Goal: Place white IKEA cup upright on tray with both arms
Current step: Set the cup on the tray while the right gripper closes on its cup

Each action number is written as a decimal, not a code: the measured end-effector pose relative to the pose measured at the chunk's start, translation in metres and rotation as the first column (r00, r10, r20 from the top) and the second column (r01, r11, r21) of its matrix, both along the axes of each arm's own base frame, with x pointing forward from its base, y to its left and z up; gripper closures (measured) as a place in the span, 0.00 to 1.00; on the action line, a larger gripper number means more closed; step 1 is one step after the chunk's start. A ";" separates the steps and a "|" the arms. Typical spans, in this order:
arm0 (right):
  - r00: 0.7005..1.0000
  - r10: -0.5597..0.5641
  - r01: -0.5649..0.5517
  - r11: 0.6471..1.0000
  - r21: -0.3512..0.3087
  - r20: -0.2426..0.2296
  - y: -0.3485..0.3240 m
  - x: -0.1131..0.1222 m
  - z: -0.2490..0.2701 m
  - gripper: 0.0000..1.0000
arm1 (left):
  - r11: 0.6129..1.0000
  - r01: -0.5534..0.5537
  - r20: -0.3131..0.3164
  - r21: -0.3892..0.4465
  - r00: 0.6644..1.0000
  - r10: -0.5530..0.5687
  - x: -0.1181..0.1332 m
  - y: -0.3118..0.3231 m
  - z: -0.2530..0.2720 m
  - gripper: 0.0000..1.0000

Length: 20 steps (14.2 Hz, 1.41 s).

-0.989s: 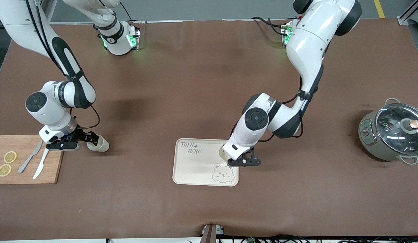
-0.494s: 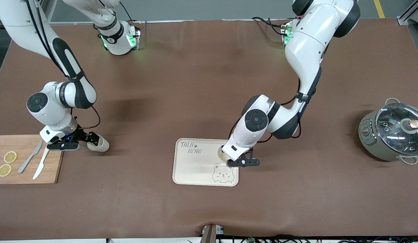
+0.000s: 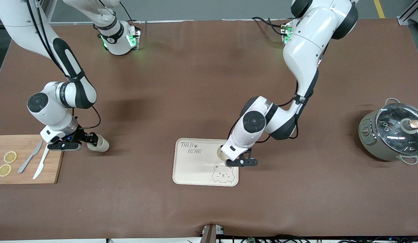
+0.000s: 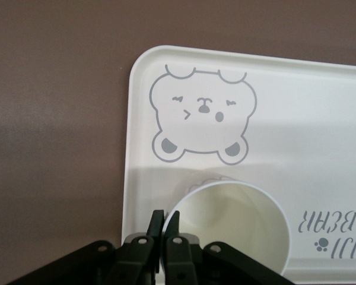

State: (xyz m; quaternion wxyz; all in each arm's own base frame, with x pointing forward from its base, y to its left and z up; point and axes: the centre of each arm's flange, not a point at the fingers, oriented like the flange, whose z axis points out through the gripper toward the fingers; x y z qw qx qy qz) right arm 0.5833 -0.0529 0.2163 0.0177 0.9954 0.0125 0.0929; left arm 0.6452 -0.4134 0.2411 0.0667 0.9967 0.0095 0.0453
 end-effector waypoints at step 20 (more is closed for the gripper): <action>1.000 -0.008 0.008 1.000 0.006 0.020 0.005 0.002 0.003 0.96 | 1.000 0.011 0.009 -0.012 1.000 -0.011 -0.006 -0.011 -0.012 0.95</action>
